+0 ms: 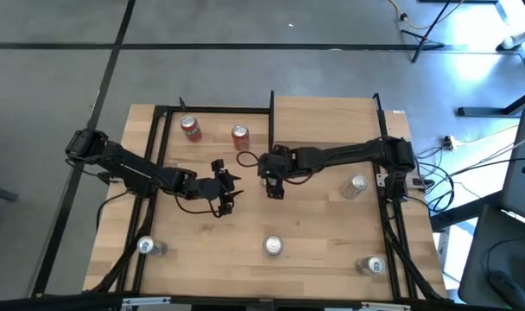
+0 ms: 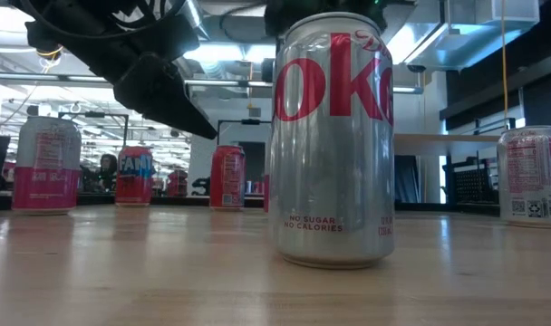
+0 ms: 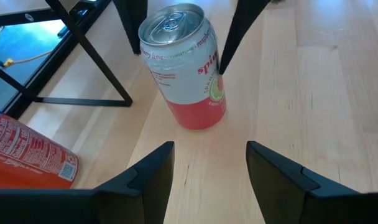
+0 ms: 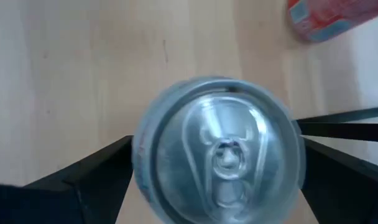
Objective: Place canned beverage on shelf
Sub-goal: Put the right pink soda can on the shelf
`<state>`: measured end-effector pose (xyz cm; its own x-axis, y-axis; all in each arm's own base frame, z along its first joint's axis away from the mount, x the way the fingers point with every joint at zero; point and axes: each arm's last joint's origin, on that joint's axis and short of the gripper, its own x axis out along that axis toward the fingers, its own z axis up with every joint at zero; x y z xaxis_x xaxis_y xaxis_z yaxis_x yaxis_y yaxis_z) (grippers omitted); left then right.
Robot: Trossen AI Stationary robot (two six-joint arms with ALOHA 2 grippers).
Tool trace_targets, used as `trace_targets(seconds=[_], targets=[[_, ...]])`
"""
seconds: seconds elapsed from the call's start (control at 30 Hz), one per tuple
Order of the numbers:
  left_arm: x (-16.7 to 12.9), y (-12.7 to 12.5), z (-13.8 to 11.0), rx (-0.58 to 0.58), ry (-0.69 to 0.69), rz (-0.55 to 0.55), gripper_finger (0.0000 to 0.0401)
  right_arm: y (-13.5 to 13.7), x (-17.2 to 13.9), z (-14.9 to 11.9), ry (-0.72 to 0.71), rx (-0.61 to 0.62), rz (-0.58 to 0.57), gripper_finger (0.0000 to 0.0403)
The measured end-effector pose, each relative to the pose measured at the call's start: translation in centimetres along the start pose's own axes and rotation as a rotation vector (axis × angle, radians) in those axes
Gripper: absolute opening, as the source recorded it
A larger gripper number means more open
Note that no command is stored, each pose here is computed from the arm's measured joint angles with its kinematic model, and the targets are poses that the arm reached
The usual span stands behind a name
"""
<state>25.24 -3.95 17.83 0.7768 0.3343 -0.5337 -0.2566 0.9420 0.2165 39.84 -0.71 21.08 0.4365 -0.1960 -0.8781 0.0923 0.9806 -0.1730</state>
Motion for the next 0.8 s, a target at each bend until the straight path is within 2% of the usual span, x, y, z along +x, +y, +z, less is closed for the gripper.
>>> trace_targets(seconds=[0.13, 0.23, 0.43, 0.6, 0.8], targets=[[0.0, 0.0, 0.0, 0.000, 0.000, 0.000, 0.0192, 0.3, 0.5, 0.1, -0.011, -0.009, 0.006, 0.0393], [0.0, 0.0, 0.0, 0.000, 0.000, 0.000, 0.0192, 0.3, 0.5, 0.1, -0.008, -0.014, 0.008, 0.0374], [0.0, 0.0, 0.0, 0.000, 0.000, 0.000, 0.0192, 0.2, 0.4, 0.1, -0.010, -0.038, 0.009, 0.0273], [0.0, -0.1, 0.0, 0.002, 0.003, -0.035, 0.0192, 0.1, -0.7, 0.0, -0.007, -0.062, 0.035, 0.0269], [0.0, -0.1, 0.0, 0.007, 0.003, -0.035, 0.0192, -0.9, -5.6, -0.3, -0.049, -0.055, 0.033, 0.0269]])
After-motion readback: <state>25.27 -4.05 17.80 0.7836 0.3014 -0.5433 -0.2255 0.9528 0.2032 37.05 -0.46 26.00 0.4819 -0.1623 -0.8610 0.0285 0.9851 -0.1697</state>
